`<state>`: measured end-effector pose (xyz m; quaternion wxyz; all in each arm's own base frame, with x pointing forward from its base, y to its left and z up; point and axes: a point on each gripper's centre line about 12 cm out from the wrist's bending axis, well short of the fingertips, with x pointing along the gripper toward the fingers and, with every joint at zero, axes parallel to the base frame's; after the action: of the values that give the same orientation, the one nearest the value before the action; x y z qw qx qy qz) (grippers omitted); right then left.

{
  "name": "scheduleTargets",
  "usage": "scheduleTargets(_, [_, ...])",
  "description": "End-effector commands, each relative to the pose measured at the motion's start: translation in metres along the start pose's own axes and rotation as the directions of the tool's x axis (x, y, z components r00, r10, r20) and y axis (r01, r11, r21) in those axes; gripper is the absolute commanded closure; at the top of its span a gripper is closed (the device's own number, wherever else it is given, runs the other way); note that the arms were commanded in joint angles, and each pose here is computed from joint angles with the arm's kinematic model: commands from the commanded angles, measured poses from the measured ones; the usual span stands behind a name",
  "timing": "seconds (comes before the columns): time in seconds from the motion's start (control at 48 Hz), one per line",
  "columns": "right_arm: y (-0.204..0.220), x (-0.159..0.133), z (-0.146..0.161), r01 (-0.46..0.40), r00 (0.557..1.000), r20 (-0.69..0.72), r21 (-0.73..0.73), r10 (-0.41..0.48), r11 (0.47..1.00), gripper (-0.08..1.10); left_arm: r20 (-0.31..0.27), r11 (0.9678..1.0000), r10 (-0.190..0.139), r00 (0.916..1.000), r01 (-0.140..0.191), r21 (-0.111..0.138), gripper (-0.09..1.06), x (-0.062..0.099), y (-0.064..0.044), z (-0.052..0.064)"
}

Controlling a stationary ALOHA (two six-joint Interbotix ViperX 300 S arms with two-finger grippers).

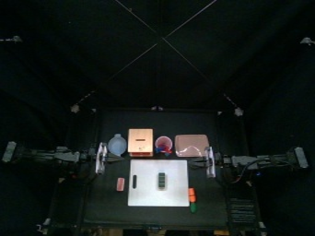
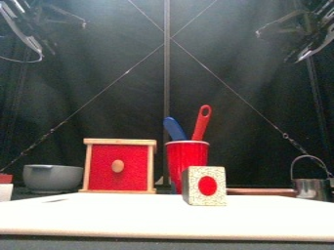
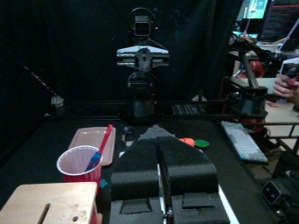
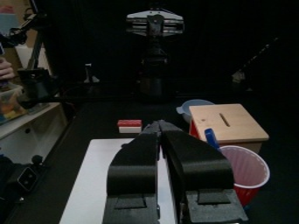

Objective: Cut the sushi into 4 pieces with the knife
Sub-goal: Pick up the knife at its handle with right hand

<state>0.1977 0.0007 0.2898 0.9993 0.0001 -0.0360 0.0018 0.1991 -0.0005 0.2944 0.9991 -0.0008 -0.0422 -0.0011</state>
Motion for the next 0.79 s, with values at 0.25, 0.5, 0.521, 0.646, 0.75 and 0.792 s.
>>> scheduleTargets(0.25, [-0.004, 0.049, 0.029, 0.032, 0.994, -0.106, 0.081, -0.023, 0.996, 0.92, -0.06, 0.9997, -0.022, 0.998, 0.022, 0.009, 0.98, 0.018, -0.005, -0.017])
scheduleTargets(0.5, [-0.019, 0.108, 0.039, 0.096, 0.913, -0.406, 0.097, -0.049, 0.991, 0.61, -0.08, 0.9996, -0.024, 0.9965, 0.025, 0.014, 0.98, 0.024, -0.005, -0.024])
scheduleTargets(0.521, [-0.021, 0.112, 0.04, 0.103, 0.903, -0.427, 0.096, -0.052, 0.99, 0.57, -0.08, 0.9995, -0.026, 0.9965, 0.027, 0.014, 0.98, 0.024, -0.005, -0.024])
scheduleTargets(0.646, [-0.032, 0.136, 0.036, 0.132, 0.832, -0.551, 0.085, -0.064, 0.988, 0.29, -0.078, 0.9995, -0.026, 0.9966, 0.027, 0.014, 0.98, 0.024, -0.005, -0.023])
scheduleTargets(0.75, [-0.038, 0.15, 0.028, 0.138, 0.76, -0.646, 0.056, -0.069, 0.989, 0.11, -0.078, 0.9995, -0.026, 0.9966, 0.027, 0.014, 0.98, 0.024, -0.005, -0.023])
scheduleTargets(0.792, [-0.041, 0.156, 0.025, 0.137, 0.726, -0.683, 0.038, -0.075, 0.99, 0.06, -0.08, 0.9996, -0.024, 0.9965, 0.025, 0.014, 0.98, 0.023, -0.005, -0.024])
